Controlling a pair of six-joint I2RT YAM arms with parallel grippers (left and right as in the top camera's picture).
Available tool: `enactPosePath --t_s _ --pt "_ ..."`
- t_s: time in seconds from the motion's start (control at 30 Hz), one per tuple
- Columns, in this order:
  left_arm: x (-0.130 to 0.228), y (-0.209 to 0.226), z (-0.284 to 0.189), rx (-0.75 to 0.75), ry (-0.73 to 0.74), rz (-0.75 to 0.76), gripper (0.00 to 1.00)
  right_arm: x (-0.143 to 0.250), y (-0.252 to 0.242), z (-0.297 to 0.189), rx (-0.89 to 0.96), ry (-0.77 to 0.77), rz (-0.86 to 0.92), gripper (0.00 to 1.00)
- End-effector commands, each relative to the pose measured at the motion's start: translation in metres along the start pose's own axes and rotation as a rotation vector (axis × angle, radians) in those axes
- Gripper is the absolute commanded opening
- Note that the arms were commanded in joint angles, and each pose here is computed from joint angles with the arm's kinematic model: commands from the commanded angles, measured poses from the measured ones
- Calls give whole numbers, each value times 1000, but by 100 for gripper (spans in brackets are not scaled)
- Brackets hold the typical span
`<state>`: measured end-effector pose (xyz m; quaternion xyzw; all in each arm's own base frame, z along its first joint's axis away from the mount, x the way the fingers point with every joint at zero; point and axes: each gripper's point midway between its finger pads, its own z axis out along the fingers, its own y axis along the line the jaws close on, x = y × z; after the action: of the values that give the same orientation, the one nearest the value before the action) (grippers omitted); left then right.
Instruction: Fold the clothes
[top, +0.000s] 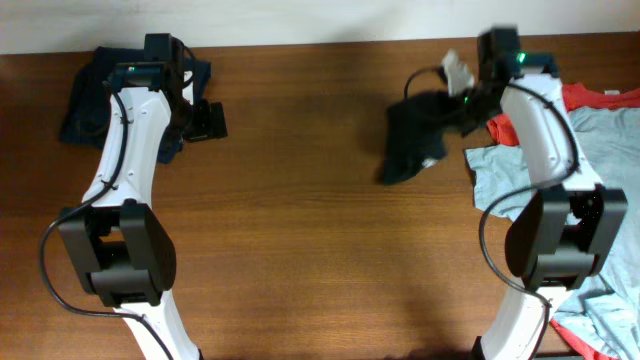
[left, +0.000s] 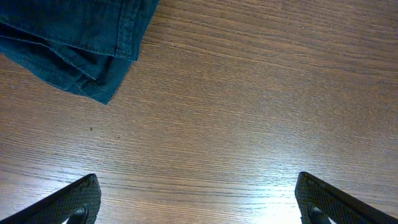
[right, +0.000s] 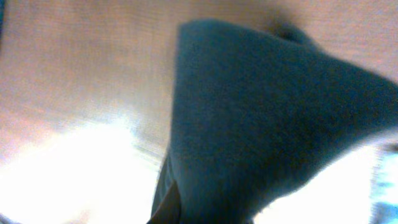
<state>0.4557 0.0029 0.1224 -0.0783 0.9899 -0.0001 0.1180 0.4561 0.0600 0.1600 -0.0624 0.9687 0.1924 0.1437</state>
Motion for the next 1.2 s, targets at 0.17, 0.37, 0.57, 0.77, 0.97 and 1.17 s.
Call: enactPosePath --t_s 0.17,0.37,0.57,0.77,0.97,1.17 --pt "-6 0 -14 -2 -38 16 99 -20 66 -42 333 -71 -266 4" --pt "-6 0 -14 -2 -38 16 99 10 118 47 399 89 -404 4" --pt "-6 0 -14 -2 -38 16 100 81 159 167 457 337 -614 4" --pt "-6 0 -14 -2 -38 16 99 139 209 216 558 360 -772 4" --pt "-6 0 -14 -2 -38 16 99 163 245 220 527 336 -854 34" --pt "-6 0 -14 -2 -38 16 99 159 248 222 524 313 -851 45"
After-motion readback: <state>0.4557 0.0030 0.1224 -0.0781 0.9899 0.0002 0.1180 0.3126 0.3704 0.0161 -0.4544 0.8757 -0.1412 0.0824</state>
